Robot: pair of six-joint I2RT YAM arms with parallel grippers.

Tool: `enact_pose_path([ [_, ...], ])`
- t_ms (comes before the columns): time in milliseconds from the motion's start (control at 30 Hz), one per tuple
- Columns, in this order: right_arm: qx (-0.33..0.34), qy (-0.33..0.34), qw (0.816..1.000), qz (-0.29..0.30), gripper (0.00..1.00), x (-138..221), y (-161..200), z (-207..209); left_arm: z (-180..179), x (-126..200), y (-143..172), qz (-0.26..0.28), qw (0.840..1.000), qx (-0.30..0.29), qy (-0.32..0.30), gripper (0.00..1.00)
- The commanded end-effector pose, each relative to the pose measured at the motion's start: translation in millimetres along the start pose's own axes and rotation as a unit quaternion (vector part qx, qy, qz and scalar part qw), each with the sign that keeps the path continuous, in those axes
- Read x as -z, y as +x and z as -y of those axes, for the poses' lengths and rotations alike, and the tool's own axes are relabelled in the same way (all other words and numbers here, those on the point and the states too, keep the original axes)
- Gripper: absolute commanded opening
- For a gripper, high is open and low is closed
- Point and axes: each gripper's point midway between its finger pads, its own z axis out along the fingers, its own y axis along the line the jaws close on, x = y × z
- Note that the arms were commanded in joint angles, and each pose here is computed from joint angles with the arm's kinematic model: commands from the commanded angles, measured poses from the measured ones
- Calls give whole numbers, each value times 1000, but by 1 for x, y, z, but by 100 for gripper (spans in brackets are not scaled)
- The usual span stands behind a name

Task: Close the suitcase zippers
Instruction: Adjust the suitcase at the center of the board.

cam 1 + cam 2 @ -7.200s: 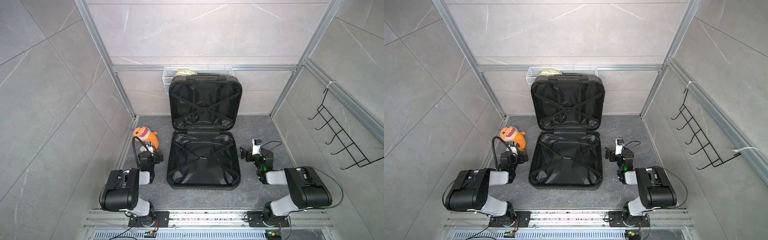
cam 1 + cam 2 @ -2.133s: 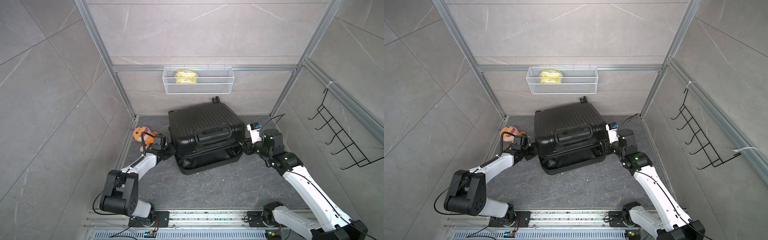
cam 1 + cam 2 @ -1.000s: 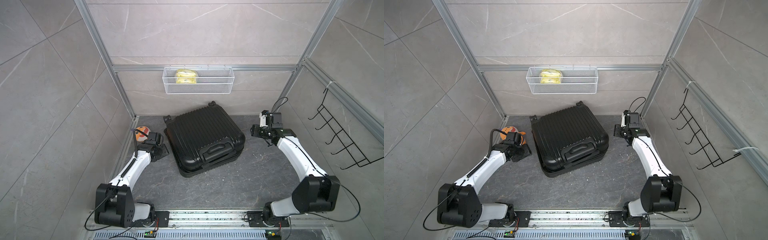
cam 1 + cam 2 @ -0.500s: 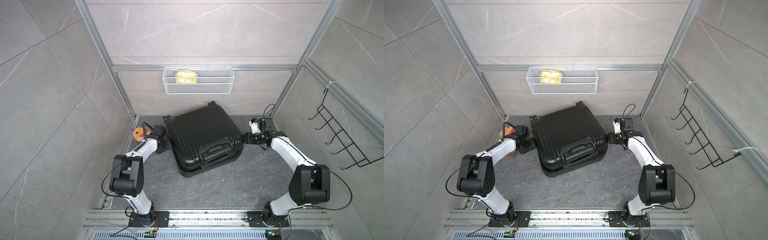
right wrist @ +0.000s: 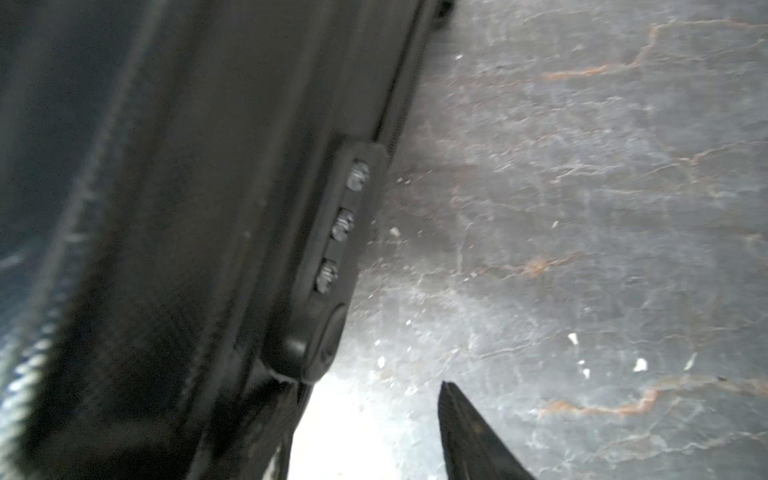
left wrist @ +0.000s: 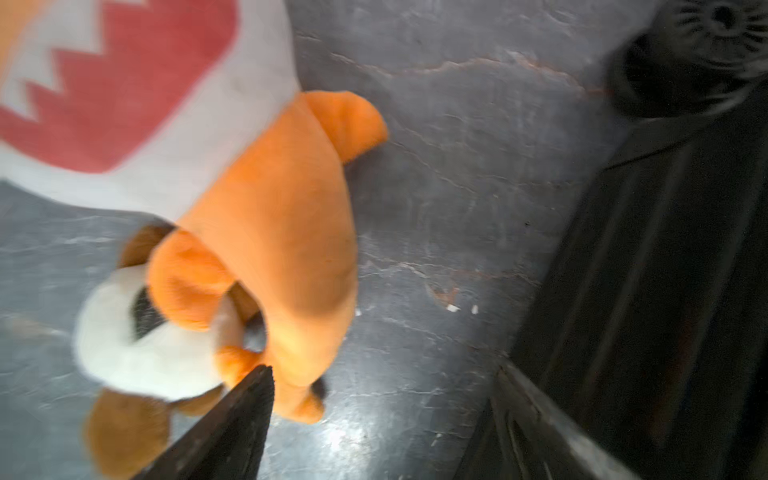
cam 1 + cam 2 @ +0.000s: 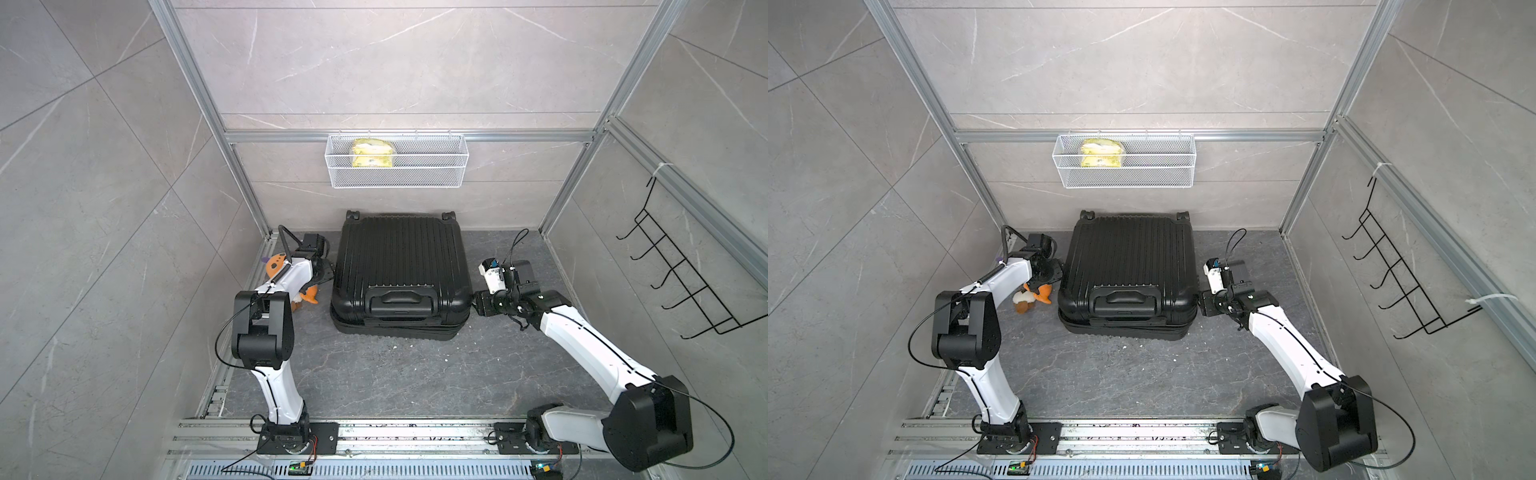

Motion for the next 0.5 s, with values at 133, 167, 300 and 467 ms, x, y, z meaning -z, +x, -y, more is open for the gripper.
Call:
enact_pose_path([
  [133, -35, 70, 995, 61, 59, 47, -15, 13, 0, 121, -9, 65, 998, -10, -18, 91],
  [167, -43, 80, 994, 66, 59, 51, -18, 17, -2, 134, -8, 74, 997, -4, -25, 91],
  [300, -71, 106, 988, 83, 59, 63, -31, 34, 2, 185, 13, 85, 994, 68, -7, 94],
  [467, -88, 112, 986, 85, 59, 67, -41, 43, 11, 236, 50, 87, 984, 155, 8, 96],
])
